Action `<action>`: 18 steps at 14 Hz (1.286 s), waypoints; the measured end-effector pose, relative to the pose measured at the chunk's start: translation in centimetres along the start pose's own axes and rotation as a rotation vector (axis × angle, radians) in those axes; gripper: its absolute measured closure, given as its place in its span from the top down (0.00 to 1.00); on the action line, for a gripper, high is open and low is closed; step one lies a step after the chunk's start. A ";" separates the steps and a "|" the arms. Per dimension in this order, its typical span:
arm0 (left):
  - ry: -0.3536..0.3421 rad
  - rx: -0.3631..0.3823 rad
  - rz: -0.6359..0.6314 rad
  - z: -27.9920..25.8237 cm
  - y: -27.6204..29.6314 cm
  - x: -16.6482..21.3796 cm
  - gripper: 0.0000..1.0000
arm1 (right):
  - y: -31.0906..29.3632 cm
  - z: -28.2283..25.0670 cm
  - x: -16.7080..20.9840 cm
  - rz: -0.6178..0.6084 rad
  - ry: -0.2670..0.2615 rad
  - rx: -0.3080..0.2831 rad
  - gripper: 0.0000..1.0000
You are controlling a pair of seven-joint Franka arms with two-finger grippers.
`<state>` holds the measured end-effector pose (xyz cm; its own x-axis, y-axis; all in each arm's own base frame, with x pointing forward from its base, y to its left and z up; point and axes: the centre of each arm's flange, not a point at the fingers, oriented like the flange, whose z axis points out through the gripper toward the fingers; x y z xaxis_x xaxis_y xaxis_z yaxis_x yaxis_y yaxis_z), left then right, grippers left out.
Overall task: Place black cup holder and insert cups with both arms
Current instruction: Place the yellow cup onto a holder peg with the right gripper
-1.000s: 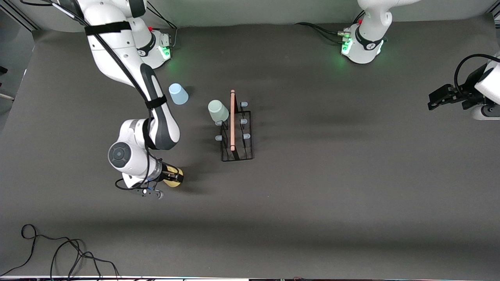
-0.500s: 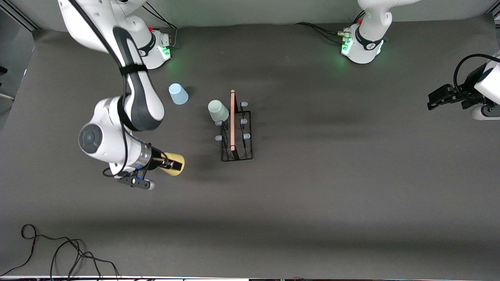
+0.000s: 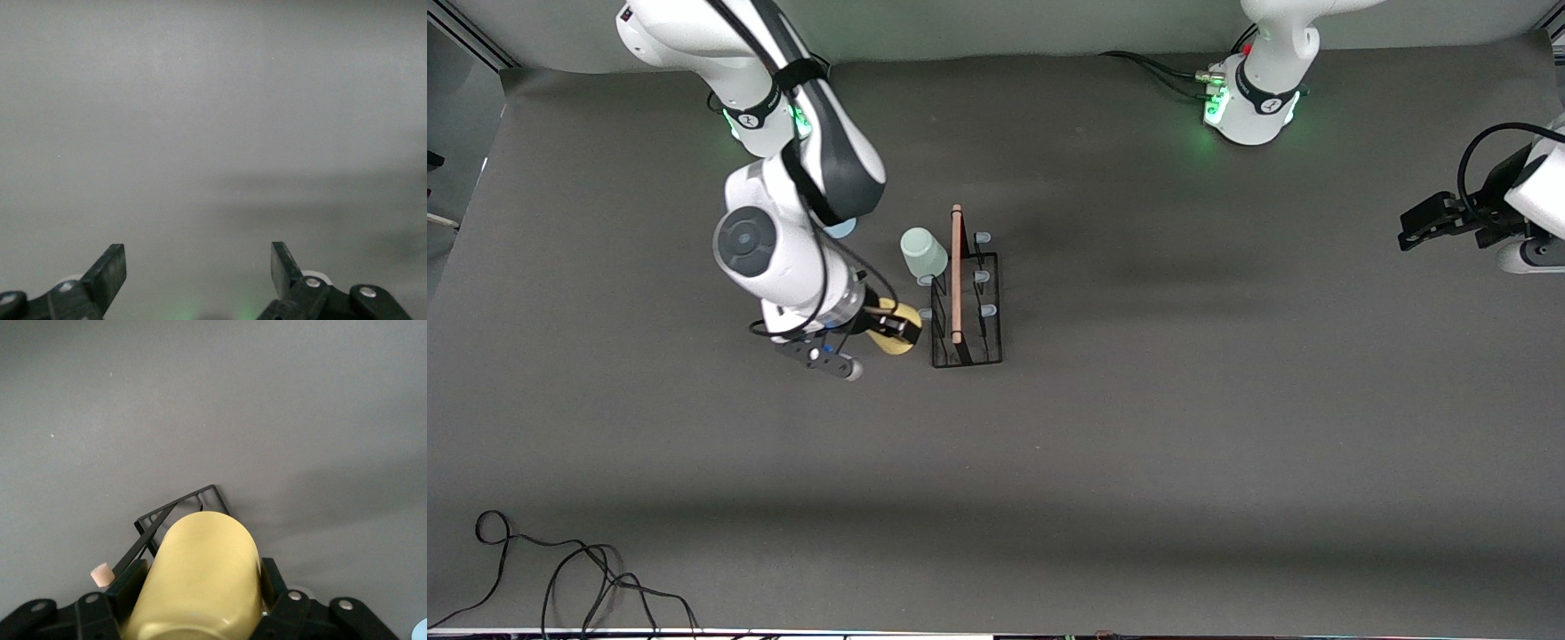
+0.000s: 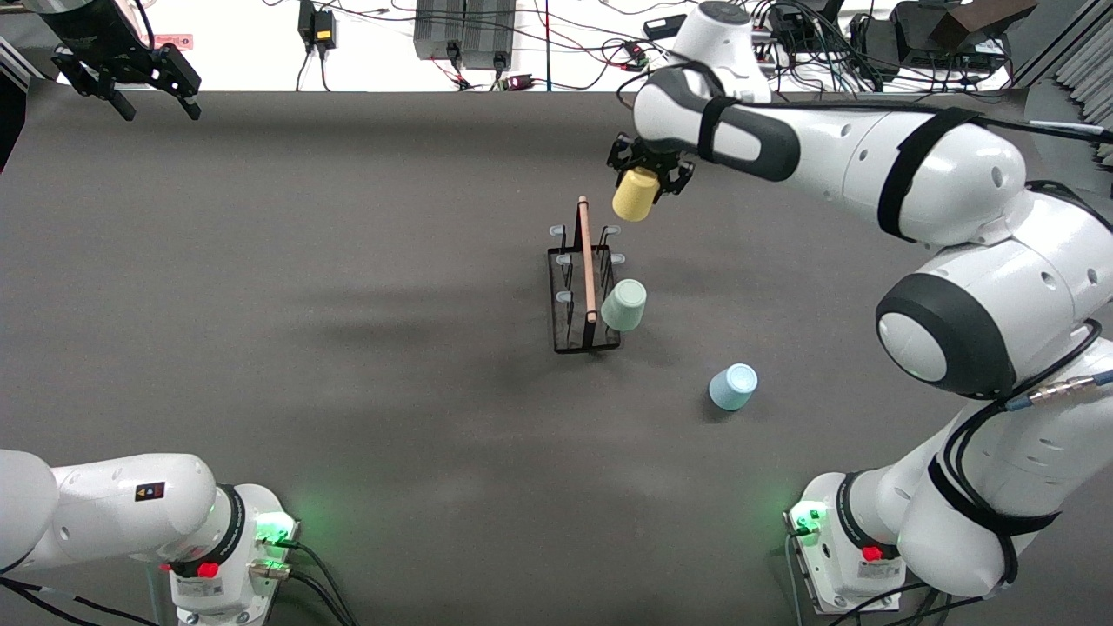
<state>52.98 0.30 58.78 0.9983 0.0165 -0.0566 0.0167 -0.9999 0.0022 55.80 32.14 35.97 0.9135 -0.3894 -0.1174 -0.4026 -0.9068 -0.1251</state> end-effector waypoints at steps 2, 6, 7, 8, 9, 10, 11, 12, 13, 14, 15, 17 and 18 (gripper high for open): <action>0.000 0.000 0.000 0.0 0.0 0.0 0.97 | -0.2 1.1 -0.9 0.009 0.008 -0.005 0.74; 0.001 0.000 0.001 -0.1 0.1 -0.1 0.97 | -0.5 3.8 -2.8 0.018 0.049 0.008 0.74; 0.001 0.000 0.001 -0.1 0.1 -0.1 0.97 | -0.5 4.3 -3.0 0.018 0.053 0.007 0.74; 0.001 0.000 0.001 -0.1 0.1 -0.1 0.97 | -0.5 4.7 -3.1 0.018 0.058 0.006 0.74; 0.001 0.000 0.001 -0.1 0.1 -0.1 0.97 | -0.4 4.9 -3.1 0.019 0.059 0.004 0.74; 0.001 0.000 0.001 -0.1 0.1 -0.1 0.97 | -0.4 5.0 -3.0 0.021 0.059 0.002 0.74; 0.001 0.000 0.000 -0.1 0.1 -0.1 0.97 | -0.4 5.0 -3.0 0.021 0.059 0.002 0.81; 0.001 0.000 -0.003 -0.1 0.1 -0.1 0.97 | -0.3 5.0 -3.0 0.022 0.059 0.002 0.89; 0.002 0.000 -0.010 -0.2 0.2 -0.1 0.97 | -0.3 5.0 -2.9 0.023 0.060 0.003 0.98; 0.003 0.000 -0.017 -0.2 0.3 -0.1 0.97 | -0.3 4.9 -2.9 0.024 0.061 0.004 1.00; 0.004 0.000 -0.021 -0.3 0.3 -0.1 0.97 | -0.3 4.8 -2.8 0.026 0.063 0.005 1.00; 0.007 0.000 -0.025 -0.4 0.4 -0.1 0.97 | 0.0 4.1 -2.2 0.034 0.069 0.010 1.00; 0.005 0.000 -0.025 -0.4 0.4 -0.1 0.97 | 0.3 3.2 -1.5 0.037 0.070 0.008 1.00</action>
<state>52.92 -0.13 59.23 0.9978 0.0417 -0.0516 0.0418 -0.9991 0.0008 54.07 32.95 32.94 0.8998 -0.4331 -0.0533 -0.4363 -0.8904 -0.1296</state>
